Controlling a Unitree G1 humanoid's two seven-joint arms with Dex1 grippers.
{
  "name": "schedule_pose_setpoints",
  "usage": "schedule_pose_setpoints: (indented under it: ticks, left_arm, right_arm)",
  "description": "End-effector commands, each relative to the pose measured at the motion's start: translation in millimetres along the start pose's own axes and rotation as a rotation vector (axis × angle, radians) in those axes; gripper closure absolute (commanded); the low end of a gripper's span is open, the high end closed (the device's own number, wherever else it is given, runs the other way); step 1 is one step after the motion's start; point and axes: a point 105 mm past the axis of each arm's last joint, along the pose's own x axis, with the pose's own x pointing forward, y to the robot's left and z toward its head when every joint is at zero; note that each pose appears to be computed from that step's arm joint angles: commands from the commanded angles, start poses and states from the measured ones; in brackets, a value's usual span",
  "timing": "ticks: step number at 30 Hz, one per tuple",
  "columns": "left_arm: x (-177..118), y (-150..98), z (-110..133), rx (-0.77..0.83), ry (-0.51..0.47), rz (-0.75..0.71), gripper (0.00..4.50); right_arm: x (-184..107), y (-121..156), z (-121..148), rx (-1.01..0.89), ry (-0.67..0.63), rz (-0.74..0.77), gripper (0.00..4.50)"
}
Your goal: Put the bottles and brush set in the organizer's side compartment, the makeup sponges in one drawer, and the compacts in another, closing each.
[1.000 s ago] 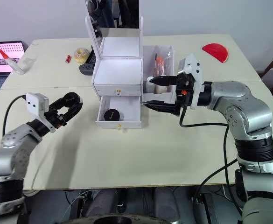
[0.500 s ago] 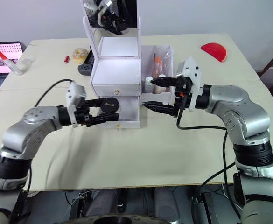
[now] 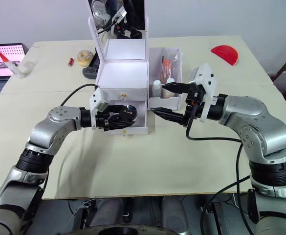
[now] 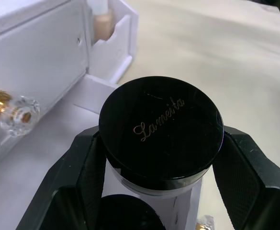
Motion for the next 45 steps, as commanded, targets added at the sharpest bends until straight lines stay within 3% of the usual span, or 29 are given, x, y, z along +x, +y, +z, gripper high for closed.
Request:
schedule_pose_setpoints:
  ticks: [1, 8, 10, 12, 21, 26, 29, 35, 36, 39, 45]
  left_arm:
    - [4.7, 0.9, 14.0, 0.069, -0.019, -0.014, 1.84]
    - [11.4, 3.1, 14.4, 0.075, -0.020, -0.021, 1.84]
    - [11.7, 4.8, 12.9, 0.070, -0.011, -0.011, 0.79]
    - [10.7, 5.8, 14.4, 0.053, -0.016, -0.006, 0.07]
    - [-7.2, 6.1, 26.9, 0.013, -0.056, -0.026, 0.07]
    - [-54.6, -6.5, 32.6, -0.015, -0.043, -0.107, 0.07]
    - [-73.5, -21.7, 18.7, -0.049, 0.038, -0.171, 0.95]
    - [-80.5, -33.0, -12.5, -0.054, 0.158, -0.187, 4.21]
    - [-78.4, -30.5, -19.1, -0.044, 0.176, -0.163, 4.46]
    - [-69.1, -20.4, -30.4, -0.008, 0.196, -0.087, 4.46]
    - [-44.9, 9.3, -28.7, 0.054, 0.142, 0.095, 4.46]
  right_arm:
    - [-5.6, 1.9, 13.9, -0.049, -0.032, -0.018, 0.00]
    - [-7.1, 1.5, 12.6, -0.047, -0.031, -0.035, 0.00]
    - [-7.7, 1.1, 12.5, -0.048, -0.031, -0.038, 0.00]
    - [-8.2, 0.3, 13.1, -0.051, -0.032, -0.041, 0.00]
    - [-6.6, -2.5, 12.9, -0.052, -0.036, -0.041, 0.00]
    - [-6.3, -3.2, 10.9, -0.050, -0.032, -0.043, 0.00]
    - [-7.4, -3.4, 10.0, -0.048, -0.028, -0.043, 0.00]
    - [-8.3, -4.6, 10.1, -0.051, -0.022, -0.039, 0.00]
    - [-8.1, -4.5, 10.3, -0.052, -0.021, -0.038, 0.00]
    - [-7.8, -4.1, 10.6, -0.054, -0.019, -0.034, 0.00]
    - [-9.2, -2.7, 10.8, -0.054, -0.010, -0.032, 0.00]
